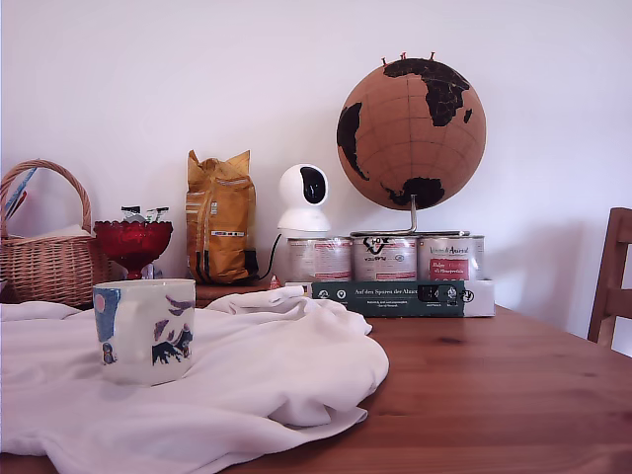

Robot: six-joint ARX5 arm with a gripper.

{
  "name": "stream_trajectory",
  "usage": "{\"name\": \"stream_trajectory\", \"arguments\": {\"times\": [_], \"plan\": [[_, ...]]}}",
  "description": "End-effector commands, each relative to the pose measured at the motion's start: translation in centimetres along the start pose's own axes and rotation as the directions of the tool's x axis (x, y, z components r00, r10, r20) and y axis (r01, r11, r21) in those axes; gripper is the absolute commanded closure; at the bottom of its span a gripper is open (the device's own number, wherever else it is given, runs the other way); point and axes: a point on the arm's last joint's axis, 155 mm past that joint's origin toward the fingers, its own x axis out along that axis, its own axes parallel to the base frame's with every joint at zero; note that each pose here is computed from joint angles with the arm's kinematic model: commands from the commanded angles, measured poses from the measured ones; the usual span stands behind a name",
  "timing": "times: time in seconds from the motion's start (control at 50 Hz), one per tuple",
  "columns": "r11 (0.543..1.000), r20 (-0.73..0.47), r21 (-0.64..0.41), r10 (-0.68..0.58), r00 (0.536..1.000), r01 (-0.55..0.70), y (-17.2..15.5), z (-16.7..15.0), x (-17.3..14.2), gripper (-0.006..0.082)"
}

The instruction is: Pick the grey coffee capsule and place it inside the blue coffee cup

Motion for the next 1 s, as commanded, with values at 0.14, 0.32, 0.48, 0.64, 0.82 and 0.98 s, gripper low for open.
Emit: {"name": "stream_trajectory", "arguments": {"times": [0.14,0.32,0.48,0.64,0.82,0.98], "plan": [[0.999,-0.162,-0.007,0.034,0.986,-0.036,1.8,-2.4,2.8,0.0153],[0.999,-0.211,-0.008,0.033,0.977,-0.035,2.0,-3.3,5.1,0.0153],[0.999,-0.241,0.012,0.042,0.969,-0.041,2.3,-4.1,6.9,0.0155],[0.999,-0.241,0.014,0.046,0.969,-0.044,2.6,-4.1,8.4,0.0156],[0.998,-0.206,0.037,0.055,0.977,-0.049,2.9,-3.2,8.9,0.0158],[0.997,-0.196,0.037,0.075,0.978,-0.069,3.8,-2.8,8.9,0.0202]]}}
